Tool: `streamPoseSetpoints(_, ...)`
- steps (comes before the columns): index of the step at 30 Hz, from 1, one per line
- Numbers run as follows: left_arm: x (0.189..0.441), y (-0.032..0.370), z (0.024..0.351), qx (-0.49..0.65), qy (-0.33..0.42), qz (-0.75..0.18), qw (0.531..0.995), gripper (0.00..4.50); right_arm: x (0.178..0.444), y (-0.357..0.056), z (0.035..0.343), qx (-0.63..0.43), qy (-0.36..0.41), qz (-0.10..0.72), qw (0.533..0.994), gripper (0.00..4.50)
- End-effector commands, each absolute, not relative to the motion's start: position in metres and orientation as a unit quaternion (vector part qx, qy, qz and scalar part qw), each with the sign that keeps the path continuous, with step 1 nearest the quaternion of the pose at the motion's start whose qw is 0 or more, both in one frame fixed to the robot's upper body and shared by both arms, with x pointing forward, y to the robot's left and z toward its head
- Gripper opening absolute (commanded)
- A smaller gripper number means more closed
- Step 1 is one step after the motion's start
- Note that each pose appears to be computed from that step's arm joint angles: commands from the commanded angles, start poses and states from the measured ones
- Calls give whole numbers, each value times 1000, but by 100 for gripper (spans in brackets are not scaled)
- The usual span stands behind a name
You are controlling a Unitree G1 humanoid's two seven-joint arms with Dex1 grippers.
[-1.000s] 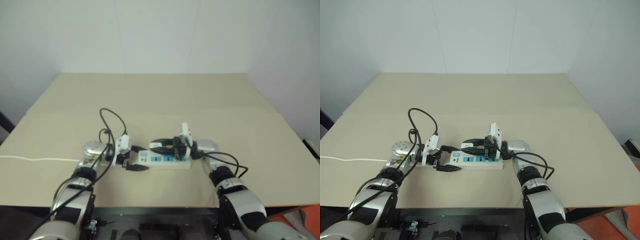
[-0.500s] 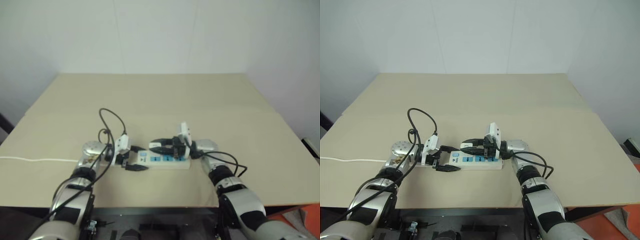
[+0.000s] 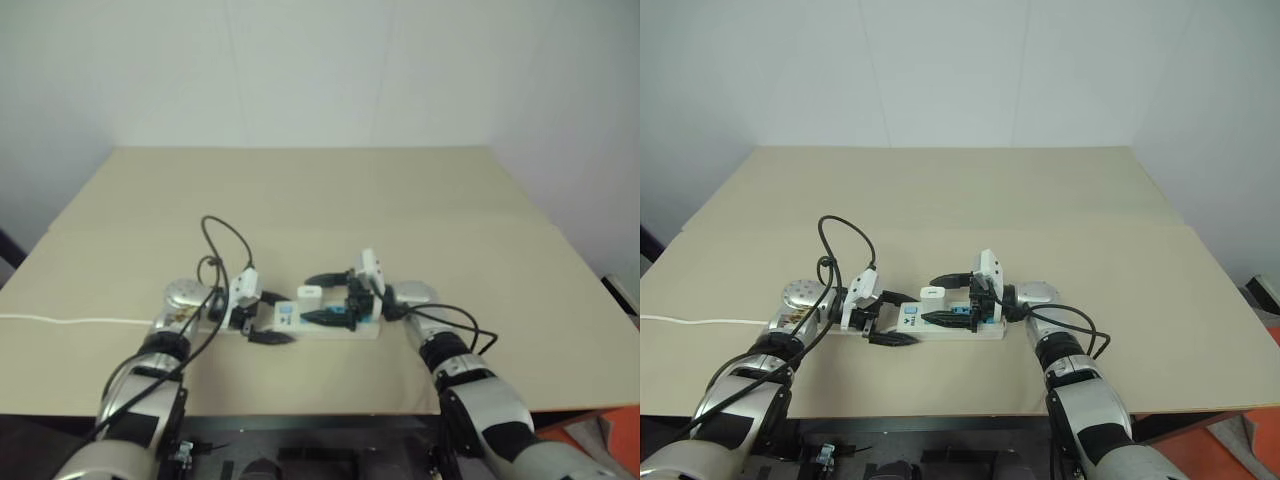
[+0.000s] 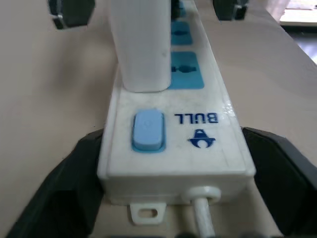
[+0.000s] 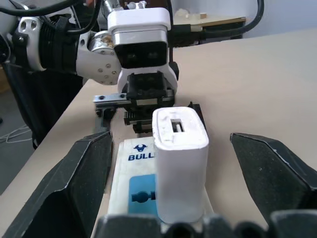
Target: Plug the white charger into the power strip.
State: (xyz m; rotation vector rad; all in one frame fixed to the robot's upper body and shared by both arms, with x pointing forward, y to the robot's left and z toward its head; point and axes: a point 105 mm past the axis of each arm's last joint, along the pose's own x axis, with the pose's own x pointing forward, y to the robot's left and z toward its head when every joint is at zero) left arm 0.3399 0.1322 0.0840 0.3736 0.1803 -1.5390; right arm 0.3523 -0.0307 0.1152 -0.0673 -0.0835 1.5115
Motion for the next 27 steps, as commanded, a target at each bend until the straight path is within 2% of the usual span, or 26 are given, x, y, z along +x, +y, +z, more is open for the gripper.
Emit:
streamPoseSetpoints(1, 341, 132, 96, 156, 53, -692, 703, 448, 347, -40, 99, -26, -8, 686, 727, 450)
streamPoseSetpoints(3, 341, 134, 101, 151, 47, -690, 706, 448, 347, -42, 103, -26, -20, 686, 726, 450)
streamPoseSetpoints(7, 341, 146, 120, 150, 10, -676, 721, 448, 346, -59, 135, -45, -85, 679, 728, 450)
streamPoseSetpoints(10, 340, 167, 146, 148, -33, -655, 740, 448, 338, -92, 164, -93, -127, 666, 729, 450)
streamPoseSetpoints(13, 330, 189, 157, 151, -11, -648, 746, 448, 329, -124, 181, -125, -132, 649, 739, 450)
streamPoseSetpoints(17, 313, 229, 150, 187, 41, -620, 761, 448, 309, -176, 178, -243, -69, 627, 737, 450)
streamPoseSetpoints(20, 307, 244, 148, 186, 57, -608, 769, 448, 298, -199, 177, -261, -32, 619, 740, 450)
streamPoseSetpoints(27, 305, 243, 142, 183, 63, -612, 767, 448, 289, -212, 169, -275, 6, 606, 747, 450)
